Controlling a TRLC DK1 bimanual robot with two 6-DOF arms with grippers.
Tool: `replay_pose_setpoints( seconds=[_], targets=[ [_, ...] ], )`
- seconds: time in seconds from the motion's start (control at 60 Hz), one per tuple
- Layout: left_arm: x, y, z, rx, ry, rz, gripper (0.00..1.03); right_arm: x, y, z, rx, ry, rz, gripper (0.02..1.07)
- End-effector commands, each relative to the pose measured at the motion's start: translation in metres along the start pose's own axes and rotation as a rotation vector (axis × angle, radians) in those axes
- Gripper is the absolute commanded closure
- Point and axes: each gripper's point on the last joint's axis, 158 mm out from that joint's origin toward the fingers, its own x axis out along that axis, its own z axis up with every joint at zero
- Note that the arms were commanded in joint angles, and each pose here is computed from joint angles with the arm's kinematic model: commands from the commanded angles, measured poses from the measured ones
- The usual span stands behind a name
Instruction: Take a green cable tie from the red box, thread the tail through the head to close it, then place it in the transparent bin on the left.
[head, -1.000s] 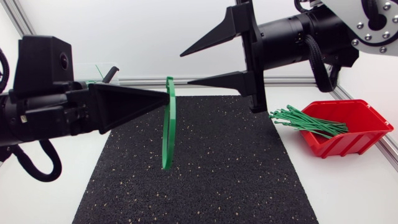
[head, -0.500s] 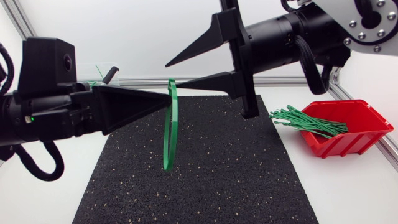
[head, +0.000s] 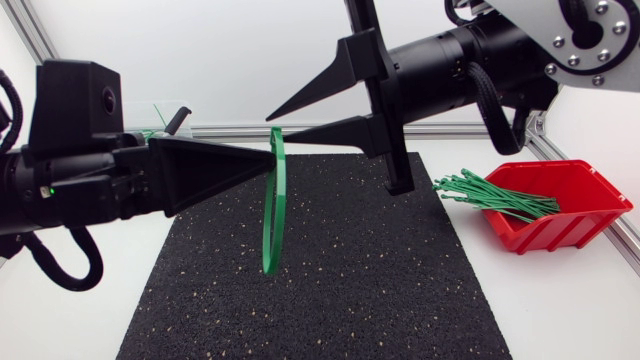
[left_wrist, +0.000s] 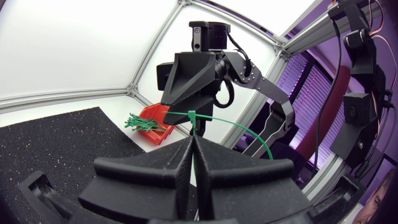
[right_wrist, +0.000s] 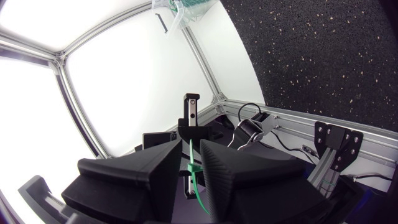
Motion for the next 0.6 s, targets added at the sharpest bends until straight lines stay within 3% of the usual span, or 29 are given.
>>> replay_pose_setpoints(
  seconds=[0.0, 0.317, 0.583],
  targets=[
    [0.0007, -0.0052, 0.0091, 0.038, -0.009, -0.017, 1.00, 0.0011, 0.0045, -0.0019, -0.014, 0.001, -0.001, 0.83],
    [0.0024, -0.0059, 0.0069, 0.035, -0.003, -0.021, 1.00, 0.0001, 0.0073, 0.0020, -0.019, -0.015, 0.004, 1.01],
    [0.0067, -0.0118, 0.0042, 0.036, 0.008, -0.038, 1.00, 0.0006, 0.0066, 0.0036, -0.024, -0.015, 0.002, 1.01]
  ],
)
